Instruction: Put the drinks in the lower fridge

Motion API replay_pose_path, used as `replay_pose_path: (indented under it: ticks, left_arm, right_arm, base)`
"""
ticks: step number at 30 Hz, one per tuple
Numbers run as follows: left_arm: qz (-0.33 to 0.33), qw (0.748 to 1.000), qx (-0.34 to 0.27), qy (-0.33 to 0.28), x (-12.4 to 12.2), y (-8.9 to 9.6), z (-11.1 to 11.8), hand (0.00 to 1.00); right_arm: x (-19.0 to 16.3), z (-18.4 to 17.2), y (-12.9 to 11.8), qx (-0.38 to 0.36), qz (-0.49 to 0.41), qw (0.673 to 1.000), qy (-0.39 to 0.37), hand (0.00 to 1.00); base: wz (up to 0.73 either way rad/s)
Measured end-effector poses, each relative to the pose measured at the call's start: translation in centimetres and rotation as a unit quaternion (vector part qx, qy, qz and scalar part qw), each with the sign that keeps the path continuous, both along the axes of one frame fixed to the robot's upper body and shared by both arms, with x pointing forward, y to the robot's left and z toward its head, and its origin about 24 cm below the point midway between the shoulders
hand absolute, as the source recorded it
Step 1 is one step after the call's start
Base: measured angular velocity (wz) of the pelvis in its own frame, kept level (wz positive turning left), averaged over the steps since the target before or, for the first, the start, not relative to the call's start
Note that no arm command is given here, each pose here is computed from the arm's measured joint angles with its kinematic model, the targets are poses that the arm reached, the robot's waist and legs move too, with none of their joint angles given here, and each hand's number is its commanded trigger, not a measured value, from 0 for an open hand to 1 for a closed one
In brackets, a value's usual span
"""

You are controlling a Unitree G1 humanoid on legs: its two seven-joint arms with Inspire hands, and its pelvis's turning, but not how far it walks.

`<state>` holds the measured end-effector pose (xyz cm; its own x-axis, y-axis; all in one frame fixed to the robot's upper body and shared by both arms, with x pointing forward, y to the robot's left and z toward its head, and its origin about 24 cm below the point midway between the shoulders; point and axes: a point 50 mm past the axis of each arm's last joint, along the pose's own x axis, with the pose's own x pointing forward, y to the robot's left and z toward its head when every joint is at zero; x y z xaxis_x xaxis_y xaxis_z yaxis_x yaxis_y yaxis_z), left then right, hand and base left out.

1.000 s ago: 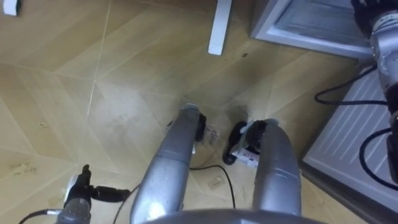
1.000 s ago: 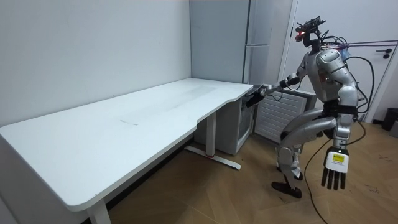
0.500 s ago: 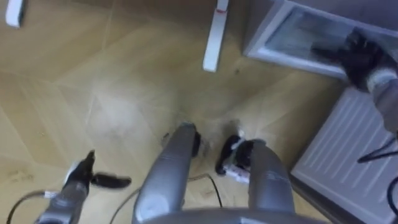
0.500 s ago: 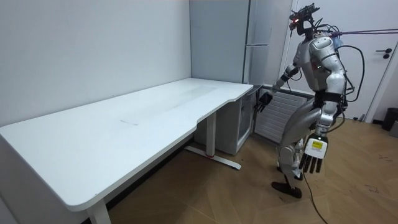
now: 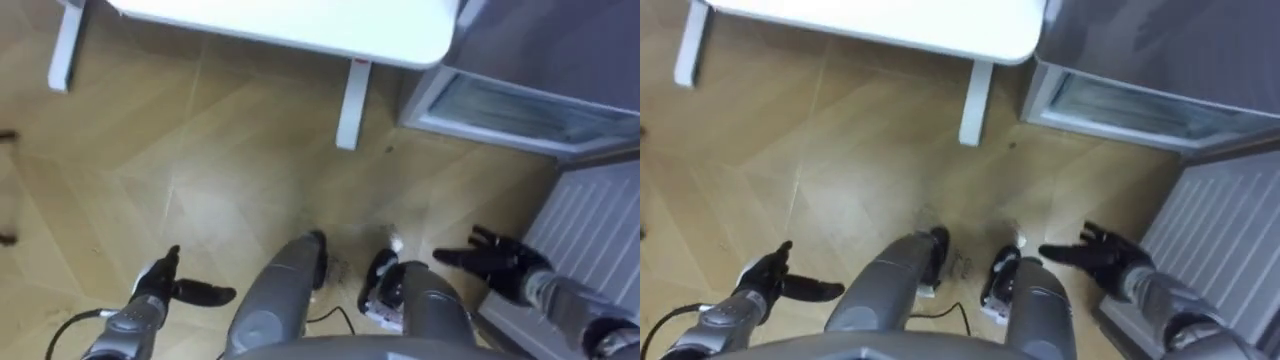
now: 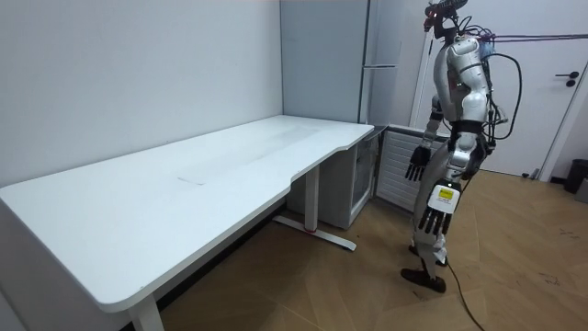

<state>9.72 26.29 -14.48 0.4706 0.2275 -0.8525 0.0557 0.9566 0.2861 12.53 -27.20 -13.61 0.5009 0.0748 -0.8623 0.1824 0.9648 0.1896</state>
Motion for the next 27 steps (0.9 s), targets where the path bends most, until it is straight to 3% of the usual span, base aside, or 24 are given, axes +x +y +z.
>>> replay_pose_path:
  ticks: [7,17,27]
  left_arm:
    - [0.026,0.999,0.007,0.02,-2.1,0.1,-0.5,0.0]
    - [0.08,0.996,0.004,0.032,-3.9,-0.5,-1.1,0.0]
    - [0.078,0.995,0.014,0.053,-4.1,-1.1,-1.4,0.0]
  right_arm:
    - [-2.5,-1.3,1.9,0.004,0.037,0.999,0.036,0.0]
    - [-8.1,-2.6,2.9,0.011,-0.016,0.995,0.093,0.0]
    - [-9.2,-3.1,3.7,0.0,-0.081,0.99,0.117,0.0]
  base:
    - [-0.11]
    - [-0.2]
    - [-0.16]
